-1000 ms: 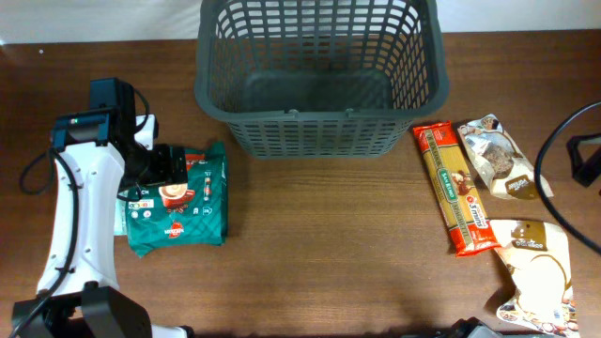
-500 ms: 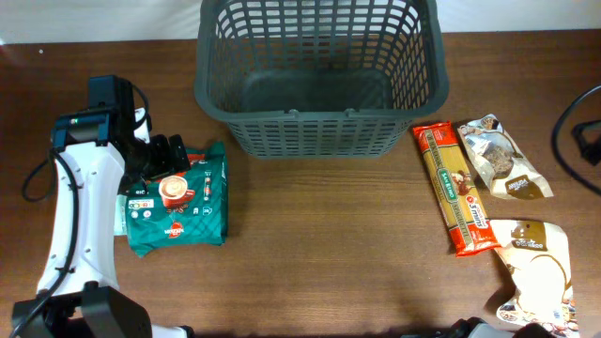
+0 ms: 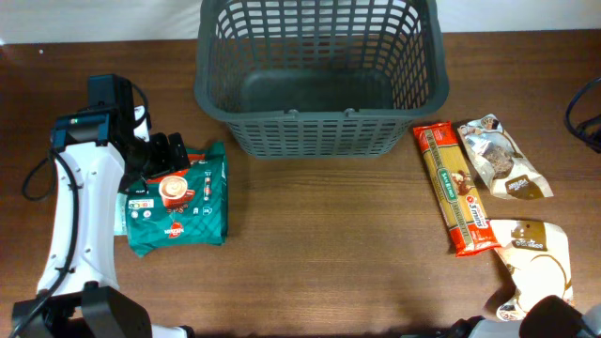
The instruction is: Pack container
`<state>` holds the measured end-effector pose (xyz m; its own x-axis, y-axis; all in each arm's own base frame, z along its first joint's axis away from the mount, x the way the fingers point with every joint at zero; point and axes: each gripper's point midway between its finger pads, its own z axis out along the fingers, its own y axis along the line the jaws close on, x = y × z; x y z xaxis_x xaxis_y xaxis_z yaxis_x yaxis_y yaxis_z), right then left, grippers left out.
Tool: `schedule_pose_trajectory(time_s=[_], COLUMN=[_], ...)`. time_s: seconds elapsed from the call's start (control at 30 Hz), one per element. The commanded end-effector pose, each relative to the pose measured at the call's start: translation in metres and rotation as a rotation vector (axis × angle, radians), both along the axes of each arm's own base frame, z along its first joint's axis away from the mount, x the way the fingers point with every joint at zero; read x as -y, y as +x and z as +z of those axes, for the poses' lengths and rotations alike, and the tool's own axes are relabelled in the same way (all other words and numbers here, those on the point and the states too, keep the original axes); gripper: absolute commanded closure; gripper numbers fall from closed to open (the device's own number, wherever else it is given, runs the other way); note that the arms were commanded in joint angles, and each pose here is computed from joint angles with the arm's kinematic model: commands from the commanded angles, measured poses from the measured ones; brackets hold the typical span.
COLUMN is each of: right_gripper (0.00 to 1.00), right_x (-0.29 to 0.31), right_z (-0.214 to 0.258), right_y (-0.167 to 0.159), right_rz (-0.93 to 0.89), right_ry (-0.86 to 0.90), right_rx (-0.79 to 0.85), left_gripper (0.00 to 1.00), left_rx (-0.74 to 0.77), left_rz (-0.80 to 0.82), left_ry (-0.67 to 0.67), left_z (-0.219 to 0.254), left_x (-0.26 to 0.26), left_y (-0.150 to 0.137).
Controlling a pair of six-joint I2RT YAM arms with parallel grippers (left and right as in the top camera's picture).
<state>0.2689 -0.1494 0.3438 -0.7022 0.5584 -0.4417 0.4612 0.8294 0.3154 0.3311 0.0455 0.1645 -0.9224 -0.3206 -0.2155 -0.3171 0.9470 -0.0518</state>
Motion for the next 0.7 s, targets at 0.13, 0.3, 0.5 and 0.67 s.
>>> schedule_pose_trajectory(time_s=[0.13, 0.3, 0.5, 0.67], right_gripper=[0.01, 0.01, 0.01, 0.01], right_x=[-0.005, -0.024, -0.063, -0.084], right_z=[0.006, 0.031, 0.078, 0.101], right_y=[-0.01, -0.026, -0.07, -0.089], right_rz=[0.058, 0.09, 0.088, 0.101], right_ry=[-0.055, -0.118, -0.267, -0.345], right_rx=[0.002, 0.082, 0.238, 0.344], left_gripper=[0.0, 0.0, 0.01, 0.0], left_rx=[-0.002, 0.009, 0.03, 0.047], left_rz=[-0.016, -0.023, -0.028, -0.031], left_ry=[-0.006, -0.003, 0.002, 0.005], left_z=[-0.003, -0.002, -0.001, 0.0], left_x=[0.003, 0.003, 0.002, 0.001], left_y=[0.0, 0.003, 0.008, 0.012])
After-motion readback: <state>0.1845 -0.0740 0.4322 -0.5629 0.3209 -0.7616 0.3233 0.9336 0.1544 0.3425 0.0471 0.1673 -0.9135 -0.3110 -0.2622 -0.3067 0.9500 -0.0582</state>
